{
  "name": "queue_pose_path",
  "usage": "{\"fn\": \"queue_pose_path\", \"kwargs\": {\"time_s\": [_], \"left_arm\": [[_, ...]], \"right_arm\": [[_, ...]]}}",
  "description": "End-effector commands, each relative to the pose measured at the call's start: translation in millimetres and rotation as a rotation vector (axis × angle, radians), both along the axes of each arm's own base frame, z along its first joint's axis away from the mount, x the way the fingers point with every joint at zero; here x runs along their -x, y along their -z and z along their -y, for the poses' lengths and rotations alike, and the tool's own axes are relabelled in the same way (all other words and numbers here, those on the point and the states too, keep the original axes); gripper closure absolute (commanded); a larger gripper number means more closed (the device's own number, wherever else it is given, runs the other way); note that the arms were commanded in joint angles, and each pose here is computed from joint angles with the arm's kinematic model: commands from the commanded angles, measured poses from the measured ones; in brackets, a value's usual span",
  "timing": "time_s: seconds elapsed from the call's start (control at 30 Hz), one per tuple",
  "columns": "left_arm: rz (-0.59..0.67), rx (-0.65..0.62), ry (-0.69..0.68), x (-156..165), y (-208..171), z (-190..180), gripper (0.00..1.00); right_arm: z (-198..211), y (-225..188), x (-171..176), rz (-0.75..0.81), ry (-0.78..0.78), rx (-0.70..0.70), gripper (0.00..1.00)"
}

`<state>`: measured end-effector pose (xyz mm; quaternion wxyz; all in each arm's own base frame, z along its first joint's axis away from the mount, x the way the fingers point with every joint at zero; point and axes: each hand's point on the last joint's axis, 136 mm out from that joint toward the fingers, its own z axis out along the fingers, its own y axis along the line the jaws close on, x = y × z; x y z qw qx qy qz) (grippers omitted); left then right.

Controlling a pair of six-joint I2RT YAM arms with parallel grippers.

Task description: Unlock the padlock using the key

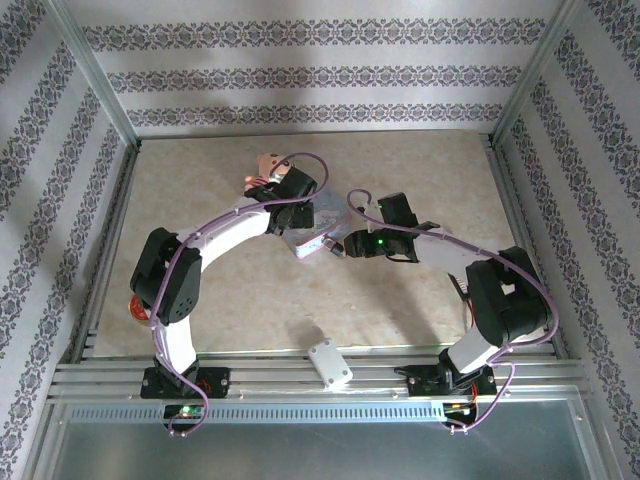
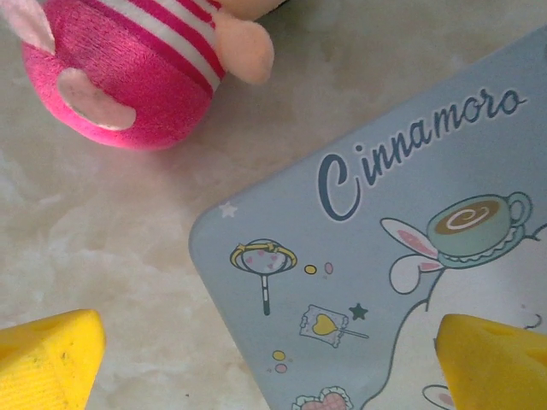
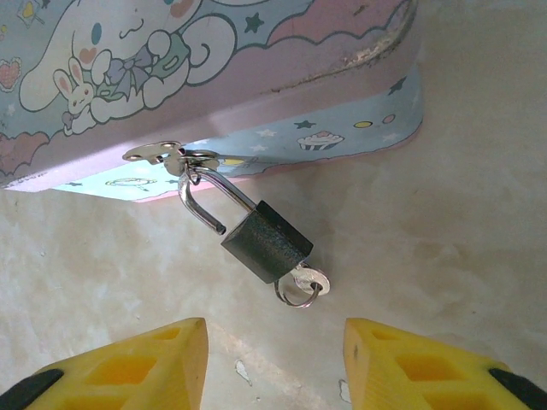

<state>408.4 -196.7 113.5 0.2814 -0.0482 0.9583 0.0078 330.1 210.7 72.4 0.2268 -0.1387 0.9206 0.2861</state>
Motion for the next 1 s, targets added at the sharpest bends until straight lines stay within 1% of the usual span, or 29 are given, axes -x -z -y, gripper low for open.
{"fn": "queue_pose_path", "kwargs": {"time_s": [0.0,0.2,0.4,0.7,0.97], "left_arm": [[-0.036,-0.043,0.002,2,8,-8,0.01],[-0.081,-0.015,-0.012,5,27,-5,0.01],[-0.105,-0.029,-0.028,8,34,-10,0.01],[-0.128,-0.029,-0.045,13,40,-15,0.01],[-0.133,-0.023,-0.057,13,42,-17,0.01]], "right_arm": [[-6,2,-1,0.008,-0.032,0.017,0.56],[-12,9,-2,0.013,-0.051,0.054,0.59],[-19,17,-8,0.042,-0.093,0.106,0.59],[-31,33,-18,0.027,-0.149,0.105,0.53],[-41,40,-20,0.012,-0.184,0.068,0.52]]}}
